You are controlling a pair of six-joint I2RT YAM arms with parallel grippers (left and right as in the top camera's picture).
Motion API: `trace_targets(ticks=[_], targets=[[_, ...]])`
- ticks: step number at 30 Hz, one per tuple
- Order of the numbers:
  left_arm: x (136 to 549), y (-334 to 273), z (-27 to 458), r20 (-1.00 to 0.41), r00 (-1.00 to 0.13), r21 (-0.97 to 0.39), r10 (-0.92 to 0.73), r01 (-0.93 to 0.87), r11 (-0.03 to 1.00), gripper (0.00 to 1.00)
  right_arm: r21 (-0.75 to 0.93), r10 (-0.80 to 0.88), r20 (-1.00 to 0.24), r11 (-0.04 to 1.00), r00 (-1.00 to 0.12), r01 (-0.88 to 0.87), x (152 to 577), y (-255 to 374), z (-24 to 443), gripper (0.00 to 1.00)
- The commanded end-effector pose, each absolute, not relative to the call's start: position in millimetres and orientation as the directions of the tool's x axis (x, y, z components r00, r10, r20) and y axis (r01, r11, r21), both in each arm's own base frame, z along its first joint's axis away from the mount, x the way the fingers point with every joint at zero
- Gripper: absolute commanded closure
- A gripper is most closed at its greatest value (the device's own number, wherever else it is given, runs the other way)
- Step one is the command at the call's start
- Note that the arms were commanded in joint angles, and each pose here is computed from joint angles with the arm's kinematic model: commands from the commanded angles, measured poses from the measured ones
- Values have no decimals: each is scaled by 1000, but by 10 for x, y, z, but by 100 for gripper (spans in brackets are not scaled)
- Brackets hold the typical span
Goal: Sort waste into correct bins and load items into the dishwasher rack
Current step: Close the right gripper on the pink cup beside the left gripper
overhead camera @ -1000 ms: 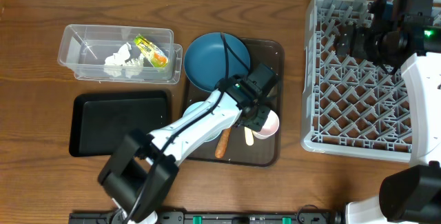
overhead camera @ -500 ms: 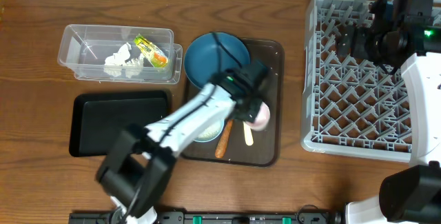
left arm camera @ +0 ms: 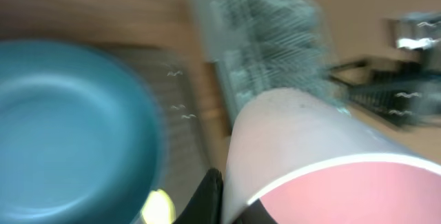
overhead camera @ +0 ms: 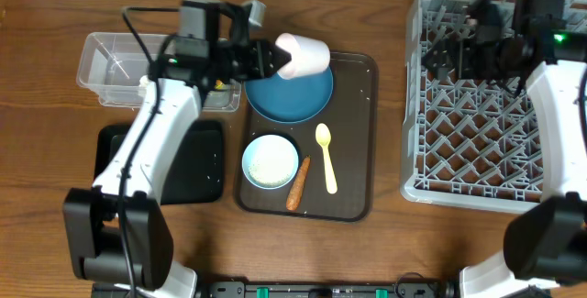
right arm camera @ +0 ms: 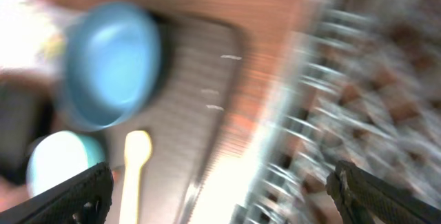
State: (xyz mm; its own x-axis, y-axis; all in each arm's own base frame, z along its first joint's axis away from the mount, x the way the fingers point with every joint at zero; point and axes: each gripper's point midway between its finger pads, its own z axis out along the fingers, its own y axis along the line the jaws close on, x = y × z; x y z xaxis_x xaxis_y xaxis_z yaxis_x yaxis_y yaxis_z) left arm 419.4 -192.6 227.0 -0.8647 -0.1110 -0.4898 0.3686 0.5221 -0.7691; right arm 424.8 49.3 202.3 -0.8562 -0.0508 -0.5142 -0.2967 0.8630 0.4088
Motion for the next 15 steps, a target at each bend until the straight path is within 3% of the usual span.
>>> trace_targets(ticks=[1,3,7,15], targets=[[3822,-2070,2692,-468,-884,-873,8,463,153,94,563,-157,-675,522,-721,-641,4104,1185,2295,1],[3798,-2054,2742,-491,-871,-866,22,490,103,94,569,-147,-752,347,-643,-745,4022,1420,2446,1],[3804,-2059,2744,-498,-867,-862,22,497,102,94,493,-99,-859,96,-502,-864,3857,1765,2659,1],[3805,-2059,2741,-497,-868,-862,22,496,103,94,300,-53,-954,-115,-296,-947,3664,2230,2880,1]])
